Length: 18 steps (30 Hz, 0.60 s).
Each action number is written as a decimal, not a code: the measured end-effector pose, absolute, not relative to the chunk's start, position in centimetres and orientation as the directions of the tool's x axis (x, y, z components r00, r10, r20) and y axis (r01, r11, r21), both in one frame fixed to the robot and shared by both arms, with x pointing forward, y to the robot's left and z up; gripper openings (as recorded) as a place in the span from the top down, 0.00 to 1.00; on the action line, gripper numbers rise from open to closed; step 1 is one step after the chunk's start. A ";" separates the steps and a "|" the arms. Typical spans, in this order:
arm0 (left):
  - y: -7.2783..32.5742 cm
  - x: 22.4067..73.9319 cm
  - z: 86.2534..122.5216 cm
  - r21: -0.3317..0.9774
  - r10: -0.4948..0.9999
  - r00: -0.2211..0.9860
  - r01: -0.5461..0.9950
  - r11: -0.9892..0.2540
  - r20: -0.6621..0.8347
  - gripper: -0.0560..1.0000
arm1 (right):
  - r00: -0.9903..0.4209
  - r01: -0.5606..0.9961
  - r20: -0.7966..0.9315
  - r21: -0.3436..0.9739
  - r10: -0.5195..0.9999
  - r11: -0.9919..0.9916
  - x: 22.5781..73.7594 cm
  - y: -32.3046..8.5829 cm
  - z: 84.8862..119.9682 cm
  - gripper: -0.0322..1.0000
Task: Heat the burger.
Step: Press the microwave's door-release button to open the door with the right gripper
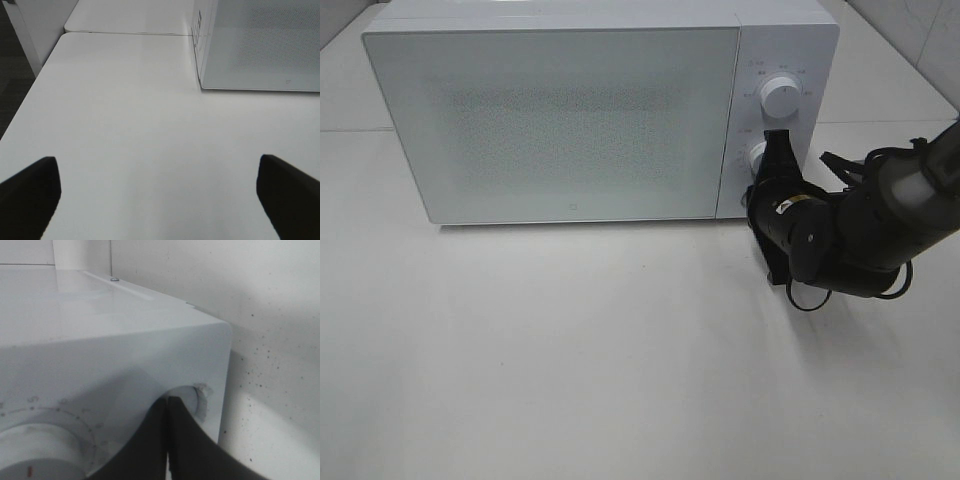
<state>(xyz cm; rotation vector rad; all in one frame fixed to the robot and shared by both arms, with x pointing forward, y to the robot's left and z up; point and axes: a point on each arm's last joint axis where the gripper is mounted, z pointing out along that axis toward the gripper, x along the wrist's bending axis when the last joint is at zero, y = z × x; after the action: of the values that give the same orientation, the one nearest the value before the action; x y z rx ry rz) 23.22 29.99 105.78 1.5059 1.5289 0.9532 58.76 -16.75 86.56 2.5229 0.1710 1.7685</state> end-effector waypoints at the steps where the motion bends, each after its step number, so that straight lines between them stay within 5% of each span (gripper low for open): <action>1: 30.0 23.2 105.8 0.907 1.000 -0.002 0.421 0.020 -0.021 0.01 | 0.337 0.064 0.931 0.123 0.138 -0.990 58.9 -16.7 86.4 0.97; 18: 30.0 23.2 105.8 0.907 1.000 -0.002 0.421 0.019 -0.020 0.01 | 0.369 0.073 0.914 0.150 0.166 -0.986 59.5 -17.1 86.1 0.97</action>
<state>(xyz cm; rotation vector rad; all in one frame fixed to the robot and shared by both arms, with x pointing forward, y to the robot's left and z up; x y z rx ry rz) 23.22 30.00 105.78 1.5061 1.5292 0.9543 59.49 -17.10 86.08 2.5291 0.2208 1.7040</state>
